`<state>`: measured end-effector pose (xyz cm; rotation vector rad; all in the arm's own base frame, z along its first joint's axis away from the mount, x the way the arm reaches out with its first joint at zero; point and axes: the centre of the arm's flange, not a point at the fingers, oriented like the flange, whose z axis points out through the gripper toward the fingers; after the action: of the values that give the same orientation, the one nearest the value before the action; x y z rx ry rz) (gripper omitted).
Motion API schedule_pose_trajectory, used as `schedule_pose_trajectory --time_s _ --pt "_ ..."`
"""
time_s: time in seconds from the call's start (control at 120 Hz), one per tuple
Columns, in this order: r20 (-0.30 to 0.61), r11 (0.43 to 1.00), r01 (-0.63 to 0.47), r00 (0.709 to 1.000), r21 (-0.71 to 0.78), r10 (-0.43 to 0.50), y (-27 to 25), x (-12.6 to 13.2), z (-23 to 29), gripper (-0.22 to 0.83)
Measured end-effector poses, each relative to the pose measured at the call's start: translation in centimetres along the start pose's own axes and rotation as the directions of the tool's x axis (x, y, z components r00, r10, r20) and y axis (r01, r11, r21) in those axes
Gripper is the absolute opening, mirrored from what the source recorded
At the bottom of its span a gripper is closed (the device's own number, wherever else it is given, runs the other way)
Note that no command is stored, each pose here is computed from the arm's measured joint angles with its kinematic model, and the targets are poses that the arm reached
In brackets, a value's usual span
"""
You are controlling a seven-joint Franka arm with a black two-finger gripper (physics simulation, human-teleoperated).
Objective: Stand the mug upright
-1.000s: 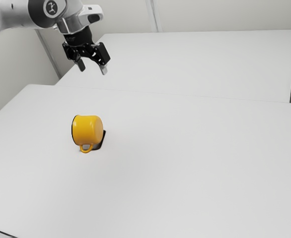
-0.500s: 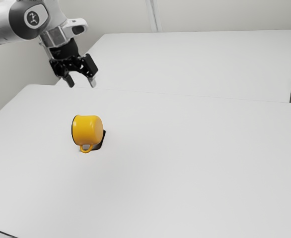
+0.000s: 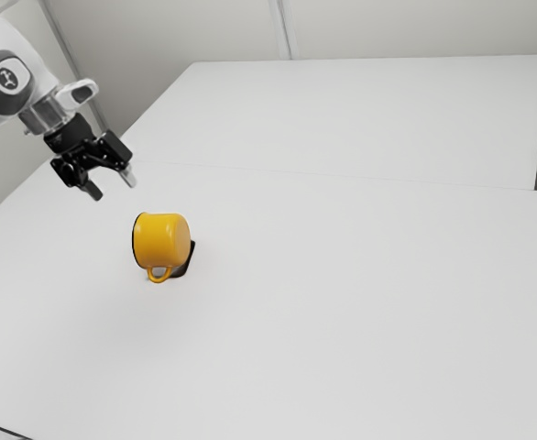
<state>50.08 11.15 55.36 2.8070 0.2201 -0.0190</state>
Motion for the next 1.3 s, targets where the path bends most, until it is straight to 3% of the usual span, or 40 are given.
schedule_pose_trajectory --time_s 0.667,1.3 --pt "-0.109 0.966 -0.188 0.979 -0.178 0.17 -12.3 5.6 7.0 0.62" --pt "-0.155 0.891 -0.178 0.98 -0.419 0.122 -20.4 7.4 12.8 0.62"
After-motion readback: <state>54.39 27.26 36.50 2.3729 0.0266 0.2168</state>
